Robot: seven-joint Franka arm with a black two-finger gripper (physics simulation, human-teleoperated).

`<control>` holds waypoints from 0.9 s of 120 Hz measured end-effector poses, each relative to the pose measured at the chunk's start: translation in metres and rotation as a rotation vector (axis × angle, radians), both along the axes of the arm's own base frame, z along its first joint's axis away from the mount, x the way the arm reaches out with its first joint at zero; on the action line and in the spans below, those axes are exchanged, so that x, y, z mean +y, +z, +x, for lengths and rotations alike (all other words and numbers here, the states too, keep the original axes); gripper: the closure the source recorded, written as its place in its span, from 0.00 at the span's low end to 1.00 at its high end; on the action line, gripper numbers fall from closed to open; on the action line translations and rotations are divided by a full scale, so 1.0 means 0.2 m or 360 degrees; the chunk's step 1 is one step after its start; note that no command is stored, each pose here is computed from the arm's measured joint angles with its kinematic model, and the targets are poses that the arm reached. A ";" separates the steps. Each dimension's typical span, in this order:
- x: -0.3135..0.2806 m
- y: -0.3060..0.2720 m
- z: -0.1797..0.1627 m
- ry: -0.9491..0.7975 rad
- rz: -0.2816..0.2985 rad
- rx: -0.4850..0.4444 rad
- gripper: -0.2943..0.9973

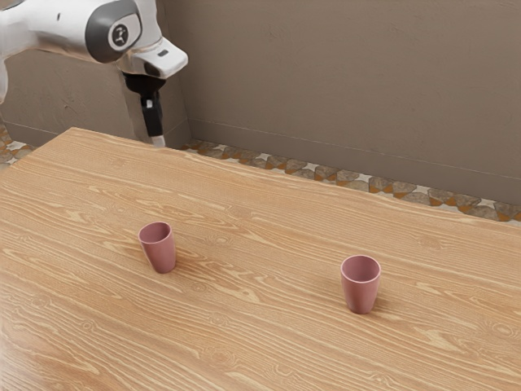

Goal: Place the right cup onto the left cup

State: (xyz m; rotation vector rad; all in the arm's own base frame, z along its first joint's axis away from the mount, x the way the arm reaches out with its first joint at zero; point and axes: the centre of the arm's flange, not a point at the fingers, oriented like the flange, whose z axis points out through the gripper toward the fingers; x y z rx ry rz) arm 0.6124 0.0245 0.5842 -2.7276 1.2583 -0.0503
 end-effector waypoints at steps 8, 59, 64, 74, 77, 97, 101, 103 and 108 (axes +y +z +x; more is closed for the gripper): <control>-0.08 -0.01 0.03 -0.0043 -0.0004 -0.0005 0.23; -1.10 -0.33 0.47 -0.0509 0.0056 -0.0005 0.23; -1.20 -0.34 0.44 -0.0555 0.0043 0.0003 0.23; -1.39 -0.41 0.40 -0.0644 -0.0004 0.0026 0.23; -1.44 -0.45 0.39 -0.0662 -0.0014 0.0036 0.23; -1.65 -0.68 0.38 -0.0747 -0.0072 0.0097 0.23; -1.69 -0.71 0.37 -0.0764 -0.0080 0.0103 0.23; -1.71 -0.73 0.36 -0.0773 -0.0087 0.0105 0.23; -1.75 -0.77 0.36 -0.0789 -0.0097 0.0111 0.23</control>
